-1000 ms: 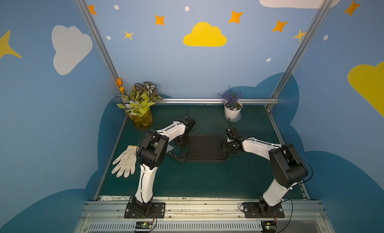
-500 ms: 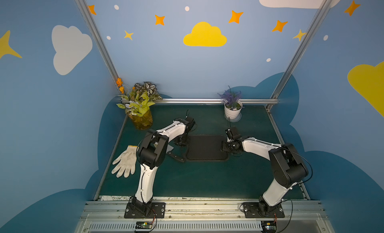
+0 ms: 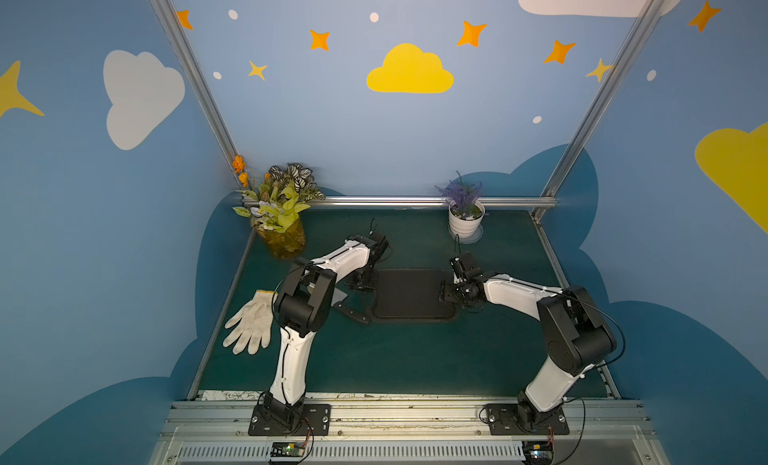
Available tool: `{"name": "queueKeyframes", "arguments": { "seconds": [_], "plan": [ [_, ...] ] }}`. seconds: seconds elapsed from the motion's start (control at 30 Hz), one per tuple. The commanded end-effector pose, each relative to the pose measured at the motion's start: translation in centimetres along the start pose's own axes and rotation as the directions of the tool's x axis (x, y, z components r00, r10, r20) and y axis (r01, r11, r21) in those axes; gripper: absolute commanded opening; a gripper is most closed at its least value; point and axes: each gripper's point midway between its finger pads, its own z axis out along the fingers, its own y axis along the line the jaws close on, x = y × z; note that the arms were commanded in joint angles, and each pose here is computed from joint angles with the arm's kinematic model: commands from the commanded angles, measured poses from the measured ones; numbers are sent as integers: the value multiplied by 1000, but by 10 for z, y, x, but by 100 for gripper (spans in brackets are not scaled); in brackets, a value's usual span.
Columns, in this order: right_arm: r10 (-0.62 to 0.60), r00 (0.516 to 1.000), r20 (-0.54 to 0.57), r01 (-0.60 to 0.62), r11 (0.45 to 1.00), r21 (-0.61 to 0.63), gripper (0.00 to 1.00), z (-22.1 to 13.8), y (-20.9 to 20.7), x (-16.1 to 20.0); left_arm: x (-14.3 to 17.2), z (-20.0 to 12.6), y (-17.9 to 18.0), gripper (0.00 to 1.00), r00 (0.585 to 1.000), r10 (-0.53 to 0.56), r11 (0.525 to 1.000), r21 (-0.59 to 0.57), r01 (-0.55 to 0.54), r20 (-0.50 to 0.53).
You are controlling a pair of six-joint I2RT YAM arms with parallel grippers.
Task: Align the knife with the edge of the cutting board
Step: Move the work surface to the center of the board.
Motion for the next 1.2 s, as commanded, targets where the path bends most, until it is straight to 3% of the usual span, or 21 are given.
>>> {"name": "queueKeyframes", "arguments": {
  "seconds": [0.0, 0.23, 0.87, 1.17],
  "plan": [
    [15, 992, -124, -13, 1000, 17, 72, 10, -6, 33, 28, 21, 12, 44, 992, 20, 998, -52, -27, -124],
    [13, 993, -116, -12, 1000, 9, 78, 8, -5, 31, 28, 14, 9, 54, 993, 19, 999, -24, -22, -117],
    [14, 993, -114, -12, 1000, 13, 83, 7, -5, 28, 29, -6, -2, 61, 996, 15, 997, 74, -8, -91],
    [17, 994, -110, -15, 1000, 22, 91, 4, -9, 24, 24, -20, 2, 75, 998, 19, 997, 72, -15, -52]
  ]
}}
